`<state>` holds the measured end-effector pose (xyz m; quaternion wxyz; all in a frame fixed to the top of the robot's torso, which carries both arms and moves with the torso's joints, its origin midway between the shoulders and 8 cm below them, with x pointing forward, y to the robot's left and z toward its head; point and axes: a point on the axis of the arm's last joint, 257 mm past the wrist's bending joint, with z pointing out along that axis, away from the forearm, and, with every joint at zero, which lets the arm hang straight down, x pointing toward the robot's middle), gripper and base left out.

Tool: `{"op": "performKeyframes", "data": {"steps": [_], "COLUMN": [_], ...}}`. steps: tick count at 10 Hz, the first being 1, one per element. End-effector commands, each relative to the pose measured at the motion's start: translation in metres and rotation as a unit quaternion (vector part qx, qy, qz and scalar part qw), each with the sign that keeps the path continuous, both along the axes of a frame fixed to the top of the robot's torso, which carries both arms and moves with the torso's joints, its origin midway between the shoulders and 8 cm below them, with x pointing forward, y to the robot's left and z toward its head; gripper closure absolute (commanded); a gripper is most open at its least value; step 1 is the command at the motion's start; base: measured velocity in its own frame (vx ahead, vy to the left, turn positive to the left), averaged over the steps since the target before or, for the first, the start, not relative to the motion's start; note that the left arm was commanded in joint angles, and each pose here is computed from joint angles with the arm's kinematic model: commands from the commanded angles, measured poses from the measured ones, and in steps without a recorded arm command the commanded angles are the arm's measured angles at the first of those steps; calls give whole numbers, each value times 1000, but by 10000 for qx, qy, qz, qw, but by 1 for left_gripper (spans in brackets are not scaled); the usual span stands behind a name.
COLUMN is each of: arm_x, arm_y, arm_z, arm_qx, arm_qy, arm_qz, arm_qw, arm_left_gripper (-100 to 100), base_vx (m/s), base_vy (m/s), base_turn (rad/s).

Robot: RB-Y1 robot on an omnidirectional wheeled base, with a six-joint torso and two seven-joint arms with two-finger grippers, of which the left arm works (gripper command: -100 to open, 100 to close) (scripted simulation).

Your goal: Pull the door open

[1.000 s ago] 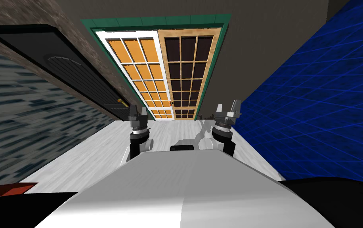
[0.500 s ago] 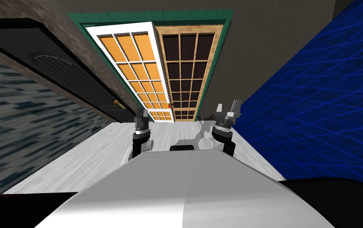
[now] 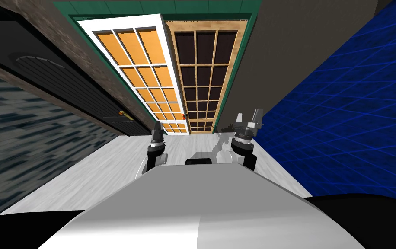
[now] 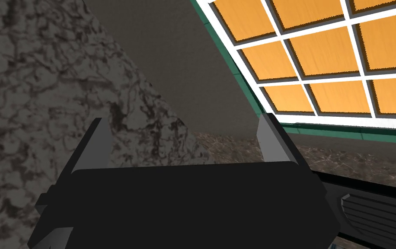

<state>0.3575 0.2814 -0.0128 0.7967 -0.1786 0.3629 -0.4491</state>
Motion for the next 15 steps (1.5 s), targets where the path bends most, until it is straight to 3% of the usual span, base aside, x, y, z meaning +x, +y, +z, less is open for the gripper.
{"op": "performKeyframes", "data": {"steps": [1, 3, 4, 8, 11, 15], "arm_x": [6, 8, 12, 19, 23, 27], "arm_y": [5, 7, 11, 21, 28, 39], "arm_z": [-16, -22, -35, -63, -84, -115], "arm_qx": [190, 265, 417, 738, 989, 1339], "arm_qy": [145, 204, 324, 579, 777, 1055], "arm_qz": [182, 254, 396, 689, 906, 1195], "arm_qw": [9996, 9991, 9978, 9932, 9879, 9781], "arm_left_gripper": [-100, -100, -100, -100, -100, -100], "base_vx": [137, 84, 104, 116, 93, 99], "base_vy": [2, 10, 9, 14, 20, 17], "base_turn": [-63, -2, -38, -27, -27, -28]}}
